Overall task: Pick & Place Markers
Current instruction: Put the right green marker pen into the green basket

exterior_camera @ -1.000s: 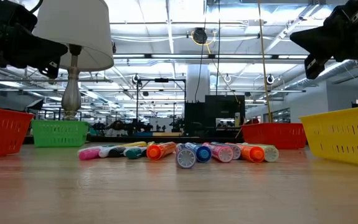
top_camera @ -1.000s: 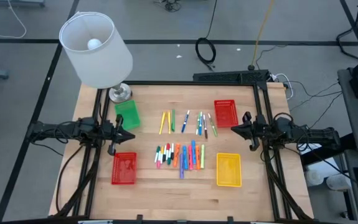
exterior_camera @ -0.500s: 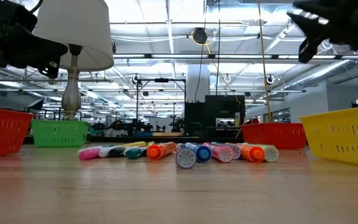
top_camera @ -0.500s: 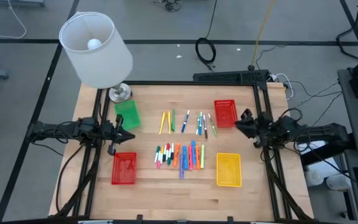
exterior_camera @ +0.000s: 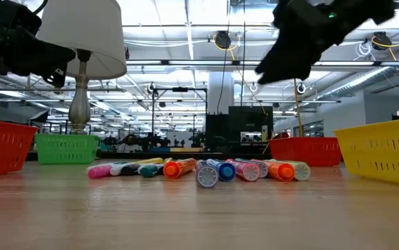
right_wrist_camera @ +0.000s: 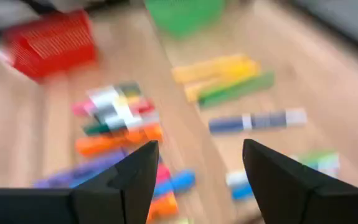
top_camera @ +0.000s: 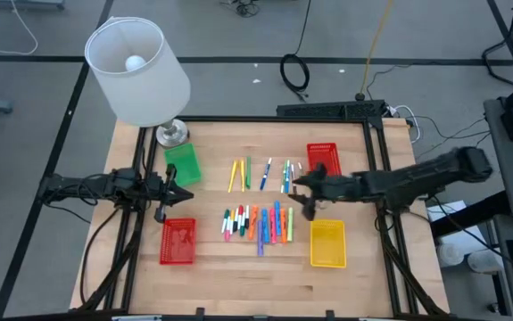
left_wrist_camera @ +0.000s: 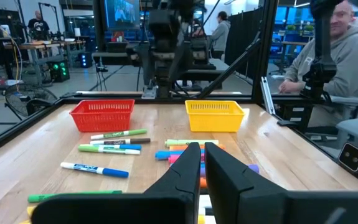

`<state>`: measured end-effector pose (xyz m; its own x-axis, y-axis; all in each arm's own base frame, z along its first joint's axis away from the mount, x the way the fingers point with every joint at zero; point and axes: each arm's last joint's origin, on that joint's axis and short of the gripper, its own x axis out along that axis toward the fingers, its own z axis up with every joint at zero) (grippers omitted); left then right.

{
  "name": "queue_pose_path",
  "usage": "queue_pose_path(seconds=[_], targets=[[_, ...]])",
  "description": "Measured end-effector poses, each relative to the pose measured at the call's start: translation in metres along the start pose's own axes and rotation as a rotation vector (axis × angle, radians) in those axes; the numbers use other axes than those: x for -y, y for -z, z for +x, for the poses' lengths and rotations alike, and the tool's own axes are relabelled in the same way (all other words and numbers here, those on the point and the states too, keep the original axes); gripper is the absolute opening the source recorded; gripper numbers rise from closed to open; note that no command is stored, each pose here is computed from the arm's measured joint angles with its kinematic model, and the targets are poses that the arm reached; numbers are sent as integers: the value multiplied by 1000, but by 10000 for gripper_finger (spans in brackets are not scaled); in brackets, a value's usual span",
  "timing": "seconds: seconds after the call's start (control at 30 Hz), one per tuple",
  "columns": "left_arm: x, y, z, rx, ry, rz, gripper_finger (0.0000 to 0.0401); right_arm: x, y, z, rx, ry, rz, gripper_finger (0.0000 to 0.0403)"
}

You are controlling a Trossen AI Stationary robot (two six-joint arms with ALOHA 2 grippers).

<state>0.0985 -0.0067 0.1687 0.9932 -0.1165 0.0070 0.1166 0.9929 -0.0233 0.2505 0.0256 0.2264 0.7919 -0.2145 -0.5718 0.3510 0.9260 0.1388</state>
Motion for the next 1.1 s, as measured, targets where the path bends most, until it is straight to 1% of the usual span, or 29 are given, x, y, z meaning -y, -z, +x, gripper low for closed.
queue_pose_path(seconds=[0.1,0.2,0.3,0.43,0.5,0.67,1.1], targets=[[0,0,0,0,0,0,31,-9,-6,19,-200,33,49,218],[0,0,0,1,0,0,31,-11,-8,32,-348,61,87,212],[0,0,0,2,-1,0,31,-4,1,41,-490,146,124,210],[0,0,0,2,0,0,31,12,7,43,-591,254,182,210],[0,0,0,2,0,0,31,21,7,45,-613,292,212,210],[0,0,0,3,0,1,31,36,10,51,-612,323,246,209],[0,0,0,3,0,0,31,56,33,62,-569,306,221,208]])
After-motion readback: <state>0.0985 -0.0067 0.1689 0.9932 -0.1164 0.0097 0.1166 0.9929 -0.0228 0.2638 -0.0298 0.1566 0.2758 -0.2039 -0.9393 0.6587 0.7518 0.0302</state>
